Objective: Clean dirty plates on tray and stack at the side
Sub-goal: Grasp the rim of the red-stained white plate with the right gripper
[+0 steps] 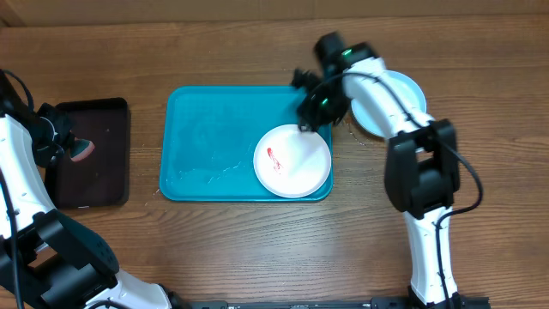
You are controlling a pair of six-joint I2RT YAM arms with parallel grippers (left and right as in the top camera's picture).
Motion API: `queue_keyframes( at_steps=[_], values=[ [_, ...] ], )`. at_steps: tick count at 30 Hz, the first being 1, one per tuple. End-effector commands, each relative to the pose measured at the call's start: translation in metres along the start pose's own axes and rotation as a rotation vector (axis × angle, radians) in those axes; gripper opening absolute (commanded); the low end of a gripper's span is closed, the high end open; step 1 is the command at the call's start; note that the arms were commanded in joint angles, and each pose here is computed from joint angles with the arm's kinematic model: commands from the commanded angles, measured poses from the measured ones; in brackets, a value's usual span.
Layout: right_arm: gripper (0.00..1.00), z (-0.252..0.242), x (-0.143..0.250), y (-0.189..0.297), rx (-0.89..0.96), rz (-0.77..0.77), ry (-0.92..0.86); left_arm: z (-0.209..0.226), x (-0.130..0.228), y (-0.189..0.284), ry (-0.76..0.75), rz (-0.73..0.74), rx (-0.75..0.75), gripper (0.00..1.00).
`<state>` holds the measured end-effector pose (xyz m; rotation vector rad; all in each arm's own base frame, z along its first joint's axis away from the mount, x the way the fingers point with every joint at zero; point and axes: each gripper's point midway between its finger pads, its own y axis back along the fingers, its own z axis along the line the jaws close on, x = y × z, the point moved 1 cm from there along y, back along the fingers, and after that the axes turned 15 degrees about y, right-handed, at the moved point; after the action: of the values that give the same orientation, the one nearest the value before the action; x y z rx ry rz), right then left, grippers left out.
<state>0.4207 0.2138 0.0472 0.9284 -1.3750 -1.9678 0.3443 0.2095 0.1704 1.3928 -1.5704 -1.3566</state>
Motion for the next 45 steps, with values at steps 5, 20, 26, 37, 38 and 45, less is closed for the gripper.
queue_keyframes(
  at_steps=[5,20,26,37,38,45],
  values=[
    [0.55,0.000,0.013,-0.017,0.142,0.094,0.079,-0.003,0.001,-0.003,-0.022,0.009,0.009,0.05],
    [0.12,0.011,0.036,-0.020,0.107,0.172,-0.084,-0.016,0.011,-0.002,-0.091,0.068,0.094,0.04],
    [0.04,0.020,0.014,-0.023,0.038,0.064,-0.158,-0.052,0.042,0.005,-0.273,0.179,0.282,0.04],
    [0.19,0.033,-0.037,-0.030,0.039,-0.108,-0.263,-0.108,0.136,0.002,-0.555,0.270,0.308,0.04],
    [0.22,0.028,-0.031,-0.031,0.073,-0.085,-0.273,-0.110,0.142,0.001,-0.578,0.267,0.298,0.04],
    [0.25,0.027,-0.013,-0.031,0.097,-0.011,-0.338,-0.126,0.197,-0.006,-0.711,0.311,0.276,0.04]
  ],
)
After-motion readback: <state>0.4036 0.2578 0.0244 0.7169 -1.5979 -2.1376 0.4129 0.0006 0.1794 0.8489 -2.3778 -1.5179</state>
